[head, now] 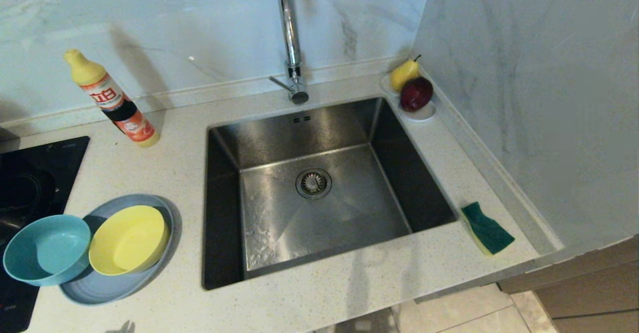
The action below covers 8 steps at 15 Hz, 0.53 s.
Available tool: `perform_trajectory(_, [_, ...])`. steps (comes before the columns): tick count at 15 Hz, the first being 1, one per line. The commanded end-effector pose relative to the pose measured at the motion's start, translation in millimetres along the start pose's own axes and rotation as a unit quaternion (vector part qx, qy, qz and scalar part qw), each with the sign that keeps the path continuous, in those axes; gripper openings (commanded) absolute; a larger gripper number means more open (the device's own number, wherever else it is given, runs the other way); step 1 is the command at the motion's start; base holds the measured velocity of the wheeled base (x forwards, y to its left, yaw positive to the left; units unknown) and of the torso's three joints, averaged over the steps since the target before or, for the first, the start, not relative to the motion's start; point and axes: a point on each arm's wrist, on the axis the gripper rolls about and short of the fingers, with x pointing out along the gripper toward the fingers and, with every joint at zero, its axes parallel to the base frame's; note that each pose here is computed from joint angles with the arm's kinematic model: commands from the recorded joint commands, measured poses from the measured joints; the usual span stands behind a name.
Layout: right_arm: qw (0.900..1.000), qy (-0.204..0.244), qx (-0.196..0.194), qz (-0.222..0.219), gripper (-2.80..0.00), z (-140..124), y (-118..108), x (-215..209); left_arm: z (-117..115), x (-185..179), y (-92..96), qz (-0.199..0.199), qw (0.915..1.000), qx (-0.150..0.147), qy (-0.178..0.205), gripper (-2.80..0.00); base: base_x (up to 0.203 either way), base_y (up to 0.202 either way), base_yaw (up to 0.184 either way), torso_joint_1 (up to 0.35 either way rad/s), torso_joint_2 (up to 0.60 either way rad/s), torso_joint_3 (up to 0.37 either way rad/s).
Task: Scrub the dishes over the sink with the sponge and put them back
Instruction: Grab the dish soap
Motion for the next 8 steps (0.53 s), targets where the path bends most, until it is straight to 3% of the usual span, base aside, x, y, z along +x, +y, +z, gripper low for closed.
perform_trajectory(1, [1.0, -0.001, 0.0, 0.0, -2.8, 0.0, 0.0, -0.1, -7.7, 1.7, 0.2, 0.001, 0.9999, 0.001, 0.014, -2.8, 0.0, 0.0, 0.0, 0.0, 0.0, 0.0])
perform_trajectory(8, [1.0, 0.0, 0.0, 0.0, -2.8, 0.0, 0.0, 0.0, -4.0, 1.0, 0.1, 0.002, 1.0, 0.003, 0.005, -2.8, 0.0, 0.0, 0.0, 0.0, 0.0, 0.0])
